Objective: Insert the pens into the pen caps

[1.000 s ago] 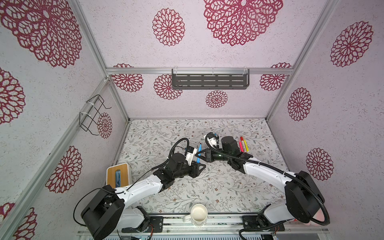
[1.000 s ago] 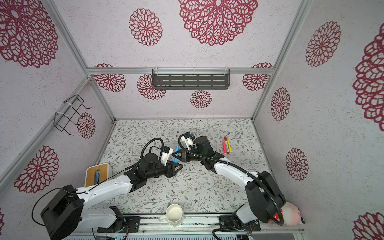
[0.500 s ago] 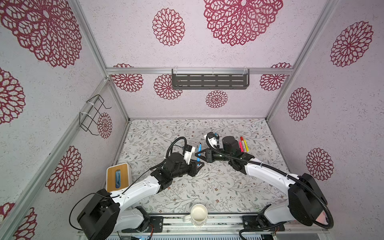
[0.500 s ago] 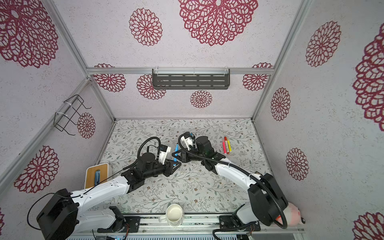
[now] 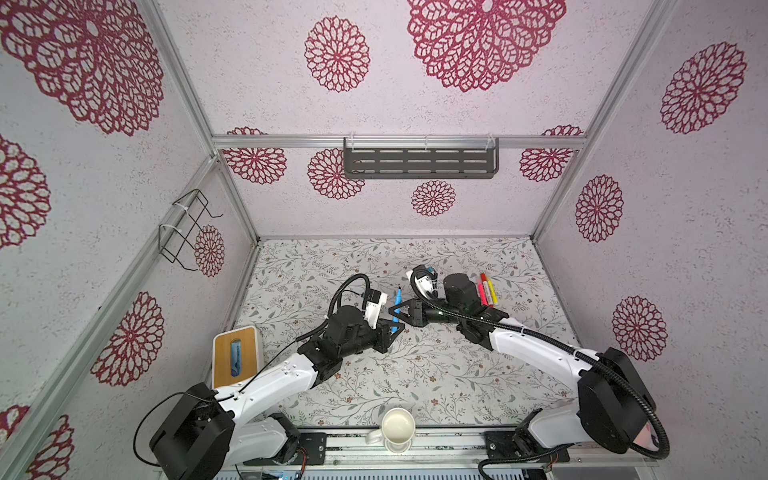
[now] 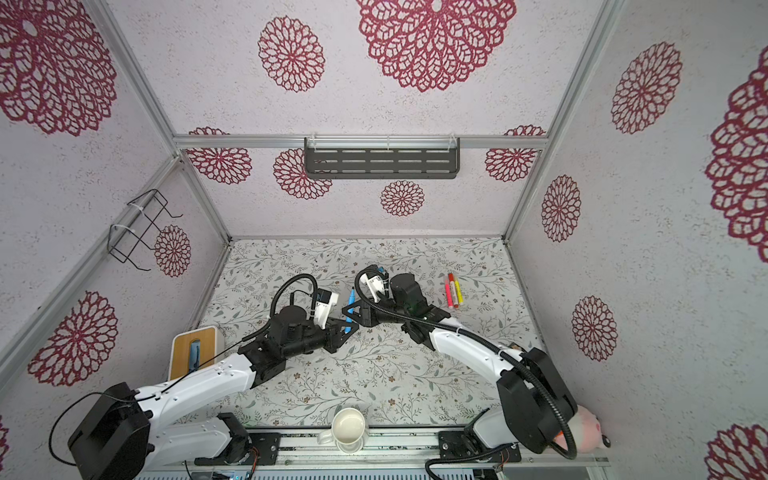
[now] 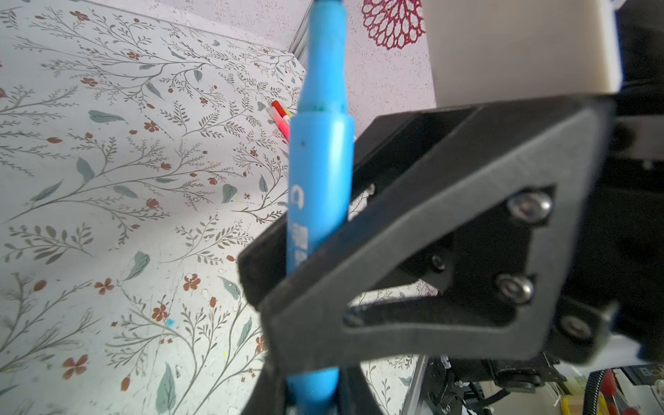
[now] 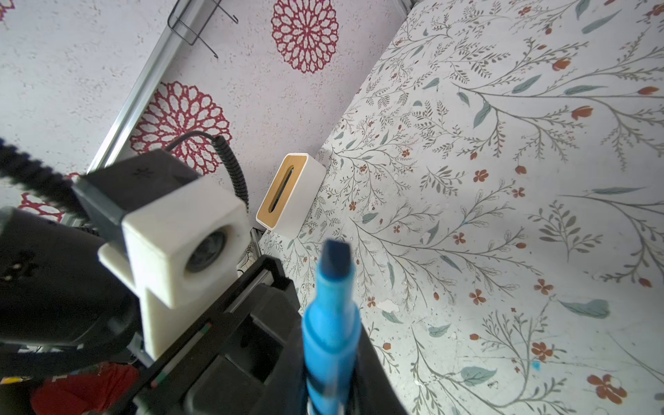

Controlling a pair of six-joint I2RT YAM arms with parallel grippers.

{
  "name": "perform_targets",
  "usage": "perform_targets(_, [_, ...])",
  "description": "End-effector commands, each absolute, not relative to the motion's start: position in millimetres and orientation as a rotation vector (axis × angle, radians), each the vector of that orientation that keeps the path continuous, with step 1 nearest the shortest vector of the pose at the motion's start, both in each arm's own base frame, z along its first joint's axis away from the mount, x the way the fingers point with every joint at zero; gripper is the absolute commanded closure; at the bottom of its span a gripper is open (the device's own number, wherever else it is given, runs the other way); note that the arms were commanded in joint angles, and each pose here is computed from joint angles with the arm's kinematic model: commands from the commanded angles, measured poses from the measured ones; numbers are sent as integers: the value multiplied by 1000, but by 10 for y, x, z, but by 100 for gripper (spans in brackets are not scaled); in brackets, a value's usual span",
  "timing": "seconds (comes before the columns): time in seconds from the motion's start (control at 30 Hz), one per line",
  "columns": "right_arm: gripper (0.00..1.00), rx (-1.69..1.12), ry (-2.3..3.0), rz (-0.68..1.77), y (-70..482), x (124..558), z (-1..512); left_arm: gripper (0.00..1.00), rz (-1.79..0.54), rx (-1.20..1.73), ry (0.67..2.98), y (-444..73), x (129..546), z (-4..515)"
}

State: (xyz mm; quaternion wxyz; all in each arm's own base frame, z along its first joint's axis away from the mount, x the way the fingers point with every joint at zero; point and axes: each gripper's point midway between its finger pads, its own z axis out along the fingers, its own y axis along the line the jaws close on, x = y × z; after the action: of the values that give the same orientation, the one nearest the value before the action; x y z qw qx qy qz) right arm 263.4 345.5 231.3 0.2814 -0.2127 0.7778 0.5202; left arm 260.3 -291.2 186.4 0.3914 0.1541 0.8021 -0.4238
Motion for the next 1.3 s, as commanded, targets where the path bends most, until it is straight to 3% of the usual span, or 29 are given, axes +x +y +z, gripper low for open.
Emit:
perform_targets(0.0, [62,-587,2020,1378,3420,2604,2481,100,-1095,372,1957,-2889,2648,2052])
perform_targets(0.27, [57,-566,1959,1365,3401,2669,2719,100,-1115,383,1947,-2908,2627,2055])
perform_targets(0.73, [62,-568,1900,1357,3433,2752,2961,100,-1149,393,1964,-2960,2608,2011])
perform_targets(0.83, [69,-567,1901,1349,3436,2769,2967,100,-1147,393,1968,-2956,2603,1997])
perform_targets(1.03, [99,-576,1928,1352,3435,2743,2868,100,-1135,386,1970,-2929,2602,1983])
perform_targets(1.1, [100,-576,1933,1351,3428,2734,2839,94,-1133,389,1968,-2933,2605,1998])
perform_targets(1.2, [100,-575,1934,1351,3414,2717,2823,62,-1149,410,1969,-2966,2590,2027])
perform_targets(1.27, [100,-578,1933,1351,3408,2706,2819,54,-1162,421,1962,-2986,2580,2059])
